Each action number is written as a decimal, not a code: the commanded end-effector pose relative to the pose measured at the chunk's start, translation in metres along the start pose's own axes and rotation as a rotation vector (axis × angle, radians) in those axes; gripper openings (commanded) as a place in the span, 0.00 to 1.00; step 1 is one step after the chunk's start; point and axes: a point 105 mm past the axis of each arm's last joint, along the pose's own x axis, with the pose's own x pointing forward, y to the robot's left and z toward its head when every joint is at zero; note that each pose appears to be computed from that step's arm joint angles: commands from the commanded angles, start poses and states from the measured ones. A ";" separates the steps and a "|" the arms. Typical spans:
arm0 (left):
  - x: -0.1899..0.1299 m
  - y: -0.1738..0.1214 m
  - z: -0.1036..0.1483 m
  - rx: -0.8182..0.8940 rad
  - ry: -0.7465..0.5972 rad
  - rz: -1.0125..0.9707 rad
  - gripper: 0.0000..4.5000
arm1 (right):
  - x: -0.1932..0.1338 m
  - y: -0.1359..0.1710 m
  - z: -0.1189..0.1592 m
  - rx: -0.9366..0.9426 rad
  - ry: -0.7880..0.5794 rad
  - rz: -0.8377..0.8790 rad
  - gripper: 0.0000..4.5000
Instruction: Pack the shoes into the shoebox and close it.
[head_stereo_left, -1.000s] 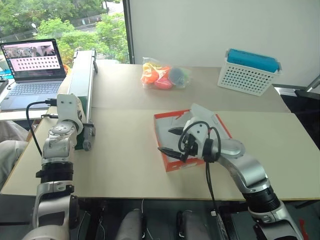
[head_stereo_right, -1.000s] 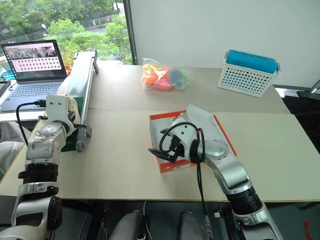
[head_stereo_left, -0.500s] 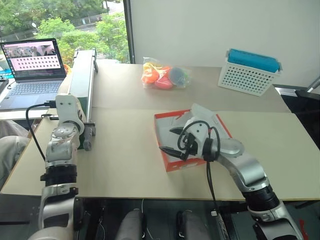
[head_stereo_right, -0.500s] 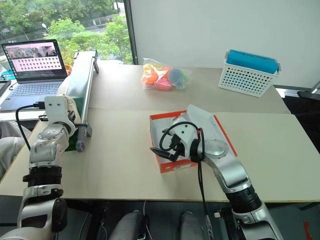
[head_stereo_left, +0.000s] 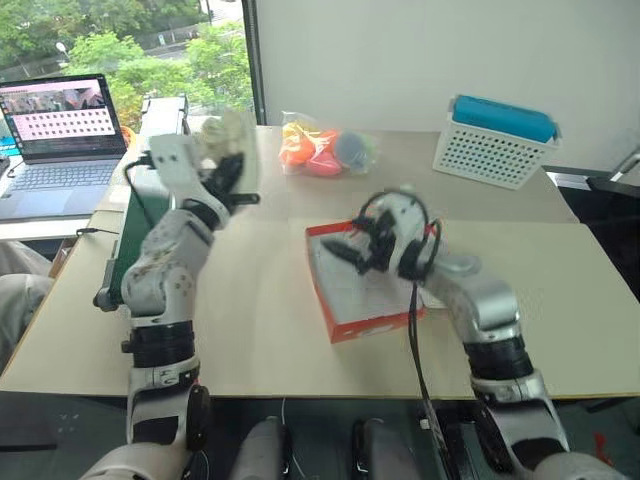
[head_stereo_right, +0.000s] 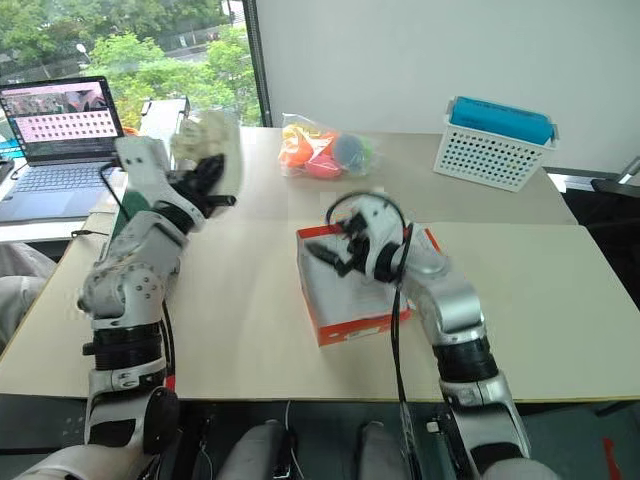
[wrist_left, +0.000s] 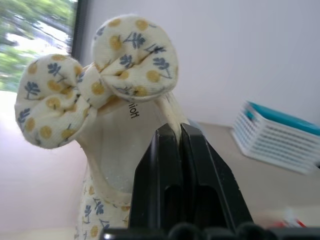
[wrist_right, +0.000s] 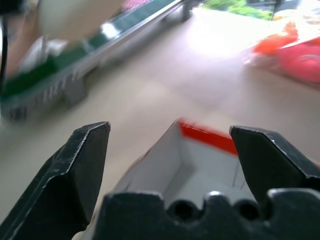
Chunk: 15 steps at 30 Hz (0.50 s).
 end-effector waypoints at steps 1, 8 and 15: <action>-0.003 -0.023 0.005 0.017 -0.013 -0.093 0.01 | -0.007 -0.017 0.017 0.218 0.010 -0.033 1.00; 0.000 -0.056 -0.012 -0.017 0.034 -0.215 0.01 | 0.001 0.000 0.028 0.534 0.064 0.097 1.00; -0.008 -0.089 -0.024 -0.031 0.096 -0.397 0.01 | 0.012 0.015 0.042 0.619 0.042 0.158 1.00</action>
